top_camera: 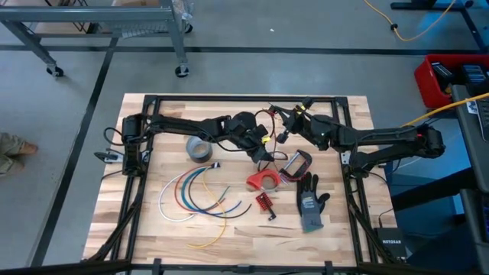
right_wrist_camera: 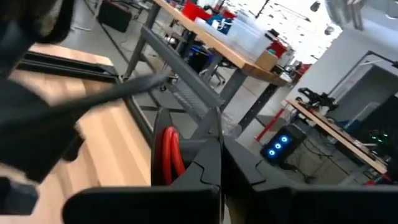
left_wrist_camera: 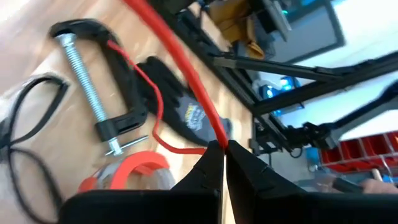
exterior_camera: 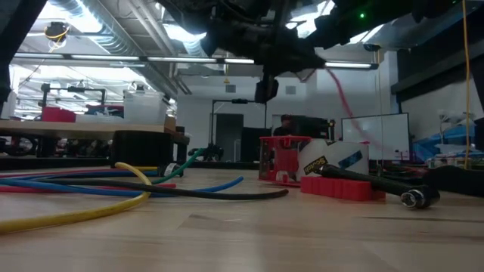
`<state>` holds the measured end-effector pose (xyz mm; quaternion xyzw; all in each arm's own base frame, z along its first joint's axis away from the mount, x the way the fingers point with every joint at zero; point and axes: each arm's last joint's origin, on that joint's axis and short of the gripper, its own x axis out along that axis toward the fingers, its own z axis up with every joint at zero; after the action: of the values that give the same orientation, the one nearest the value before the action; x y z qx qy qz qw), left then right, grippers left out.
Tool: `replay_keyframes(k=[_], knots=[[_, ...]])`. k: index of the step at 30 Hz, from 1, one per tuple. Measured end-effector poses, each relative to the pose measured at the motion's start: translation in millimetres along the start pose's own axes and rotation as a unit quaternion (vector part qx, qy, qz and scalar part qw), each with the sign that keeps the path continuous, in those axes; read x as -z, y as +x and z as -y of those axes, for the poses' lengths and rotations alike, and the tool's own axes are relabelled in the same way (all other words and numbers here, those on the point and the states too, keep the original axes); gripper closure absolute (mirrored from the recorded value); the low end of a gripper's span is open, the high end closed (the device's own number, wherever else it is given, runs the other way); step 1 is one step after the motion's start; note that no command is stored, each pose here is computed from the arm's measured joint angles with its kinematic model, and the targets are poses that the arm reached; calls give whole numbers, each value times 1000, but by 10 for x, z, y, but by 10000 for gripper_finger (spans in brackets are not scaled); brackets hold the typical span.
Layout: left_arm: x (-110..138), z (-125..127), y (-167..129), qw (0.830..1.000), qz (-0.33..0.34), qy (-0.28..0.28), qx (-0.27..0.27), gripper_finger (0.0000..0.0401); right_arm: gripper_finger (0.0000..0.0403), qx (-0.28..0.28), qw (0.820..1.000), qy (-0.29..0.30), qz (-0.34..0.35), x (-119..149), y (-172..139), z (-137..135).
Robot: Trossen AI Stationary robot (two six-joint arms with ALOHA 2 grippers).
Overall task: Coil cords
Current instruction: Coil the red wire onto the spool
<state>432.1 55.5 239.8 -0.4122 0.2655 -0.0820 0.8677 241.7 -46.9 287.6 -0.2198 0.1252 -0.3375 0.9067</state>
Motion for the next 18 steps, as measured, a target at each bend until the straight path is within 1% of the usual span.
replay_keyframes(k=[6, 13, 18], knots=[[-59, 42, -27, 1000, -10, 6, 24, 401, 400, -46, 999, 0, 2, 25, -2, -38], [-77, 22, -57, 998, -33, -1, 44, 401, 400, -109, 994, -19, -24, 111, -15, -103], [-87, 20, -63, 998, -33, -2, 49, 401, 400, -126, 992, -2, -31, 128, -20, -120]])
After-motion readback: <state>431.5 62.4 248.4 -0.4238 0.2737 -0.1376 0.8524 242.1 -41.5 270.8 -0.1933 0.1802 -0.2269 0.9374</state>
